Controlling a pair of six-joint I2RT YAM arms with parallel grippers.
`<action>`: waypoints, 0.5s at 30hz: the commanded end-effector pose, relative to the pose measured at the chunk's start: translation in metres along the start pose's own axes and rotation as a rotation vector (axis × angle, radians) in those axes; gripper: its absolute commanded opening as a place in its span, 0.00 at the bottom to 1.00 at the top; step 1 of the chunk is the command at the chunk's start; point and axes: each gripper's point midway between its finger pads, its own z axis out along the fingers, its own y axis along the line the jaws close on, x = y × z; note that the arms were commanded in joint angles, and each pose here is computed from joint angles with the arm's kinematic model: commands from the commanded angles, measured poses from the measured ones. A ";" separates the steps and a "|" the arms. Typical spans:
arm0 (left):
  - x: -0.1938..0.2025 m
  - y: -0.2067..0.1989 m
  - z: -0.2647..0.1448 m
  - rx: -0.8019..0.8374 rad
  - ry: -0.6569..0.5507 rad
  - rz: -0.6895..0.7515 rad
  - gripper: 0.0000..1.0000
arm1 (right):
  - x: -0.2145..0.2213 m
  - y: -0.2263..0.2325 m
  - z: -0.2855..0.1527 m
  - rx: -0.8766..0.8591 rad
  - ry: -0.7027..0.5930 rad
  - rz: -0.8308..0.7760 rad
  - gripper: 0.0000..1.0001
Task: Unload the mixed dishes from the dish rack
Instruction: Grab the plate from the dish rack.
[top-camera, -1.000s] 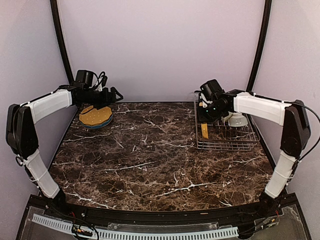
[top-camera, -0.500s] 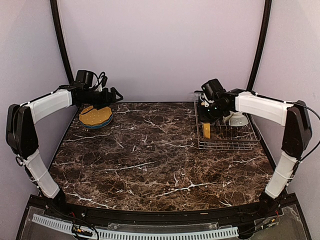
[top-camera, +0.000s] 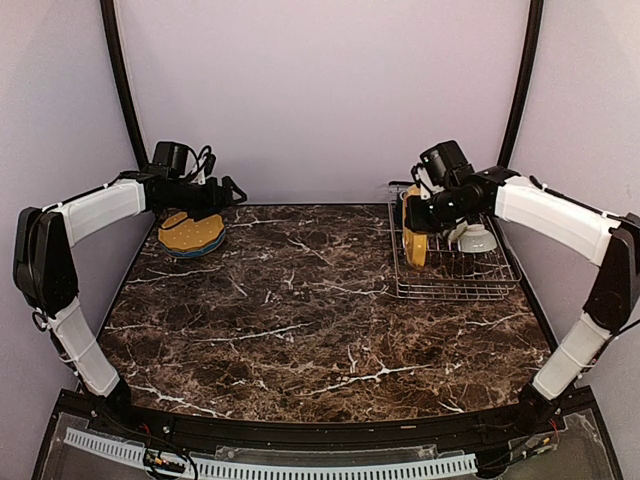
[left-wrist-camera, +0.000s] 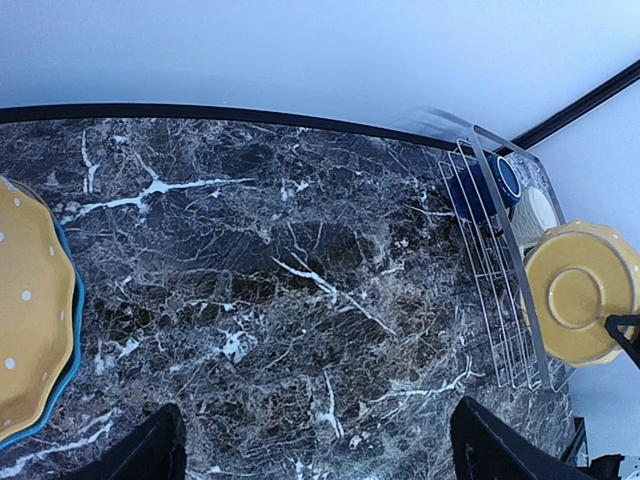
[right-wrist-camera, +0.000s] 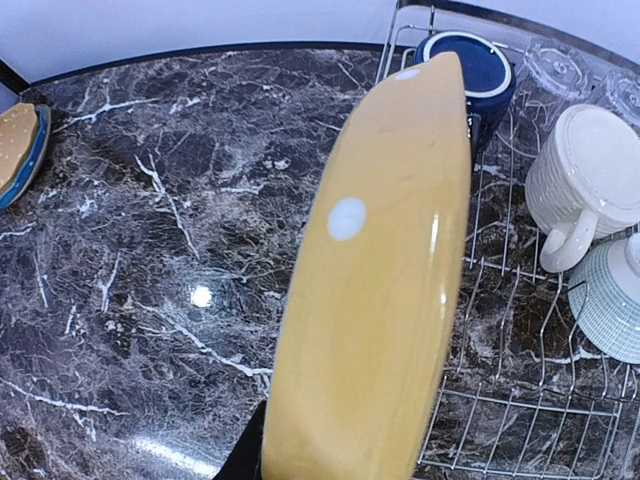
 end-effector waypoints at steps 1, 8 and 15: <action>0.001 -0.008 0.000 0.023 0.017 -0.001 0.91 | -0.067 0.021 -0.065 -0.121 -0.298 -0.053 0.00; 0.005 -0.028 0.006 0.155 0.046 -0.052 0.91 | -0.083 0.032 -0.111 -0.186 -0.457 -0.214 0.00; 0.010 -0.064 0.011 0.431 0.090 -0.169 0.91 | -0.082 0.065 -0.123 -0.233 -0.520 -0.419 0.00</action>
